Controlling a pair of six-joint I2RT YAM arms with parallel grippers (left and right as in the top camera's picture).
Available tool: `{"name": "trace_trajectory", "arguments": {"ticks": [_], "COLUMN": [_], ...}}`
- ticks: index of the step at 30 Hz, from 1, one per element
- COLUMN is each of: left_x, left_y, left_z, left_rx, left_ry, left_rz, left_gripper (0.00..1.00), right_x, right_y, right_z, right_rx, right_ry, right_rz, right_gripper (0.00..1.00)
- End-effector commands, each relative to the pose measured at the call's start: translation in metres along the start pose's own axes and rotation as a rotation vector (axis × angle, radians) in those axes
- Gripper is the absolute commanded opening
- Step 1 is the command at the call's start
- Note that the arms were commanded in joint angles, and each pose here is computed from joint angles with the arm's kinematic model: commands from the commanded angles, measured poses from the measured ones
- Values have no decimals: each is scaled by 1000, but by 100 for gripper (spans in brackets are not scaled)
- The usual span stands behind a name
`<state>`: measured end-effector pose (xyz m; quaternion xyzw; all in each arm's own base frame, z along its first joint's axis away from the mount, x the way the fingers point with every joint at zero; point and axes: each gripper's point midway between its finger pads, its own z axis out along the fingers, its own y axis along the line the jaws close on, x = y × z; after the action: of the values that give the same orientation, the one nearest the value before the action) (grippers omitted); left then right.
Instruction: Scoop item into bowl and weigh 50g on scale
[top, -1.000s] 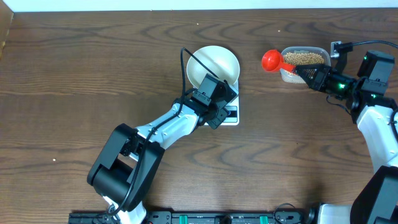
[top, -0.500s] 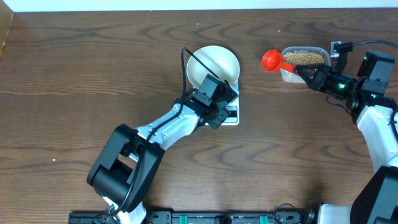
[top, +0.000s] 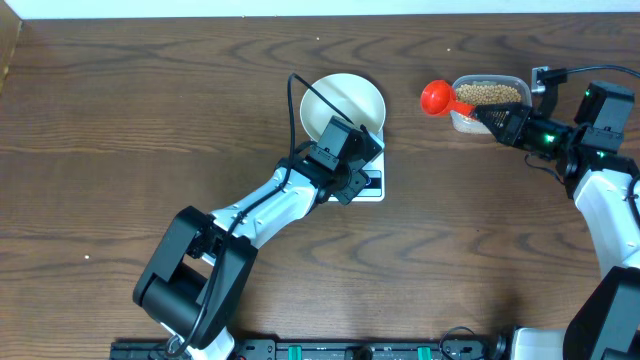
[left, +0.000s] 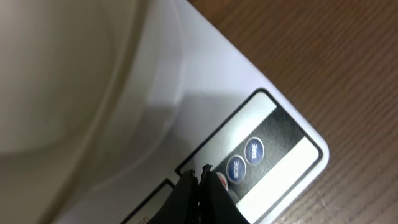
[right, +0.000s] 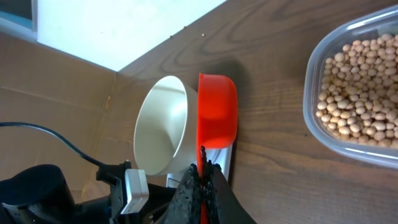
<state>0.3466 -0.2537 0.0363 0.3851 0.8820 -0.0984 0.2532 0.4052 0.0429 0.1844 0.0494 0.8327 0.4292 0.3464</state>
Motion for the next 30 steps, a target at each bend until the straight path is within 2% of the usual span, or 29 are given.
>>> {"name": "trace_trajectory", "arguments": {"ticks": [1, 9, 17, 30], "left_x": [-4, 20, 37, -6], "left_y": [-4, -14, 4, 13], "left_z": [-7, 16, 36, -8], "left_rx": [-1, 22, 4, -40], "left_ry": [-5, 71, 110, -24], "left_rz": [29, 56, 27, 33], "left_gripper": [7, 7, 7, 7], "right_x": [-5, -1, 1, 1], "right_y": [4, 3, 3, 3], "right_z": [-5, -5, -5, -5], "right_rx": [-3, 0, 2, 2], "right_ry": [-9, 2, 9, 9], "right_rz": [-43, -41, -39, -39], "right_gripper": [1, 1, 1, 1]}}
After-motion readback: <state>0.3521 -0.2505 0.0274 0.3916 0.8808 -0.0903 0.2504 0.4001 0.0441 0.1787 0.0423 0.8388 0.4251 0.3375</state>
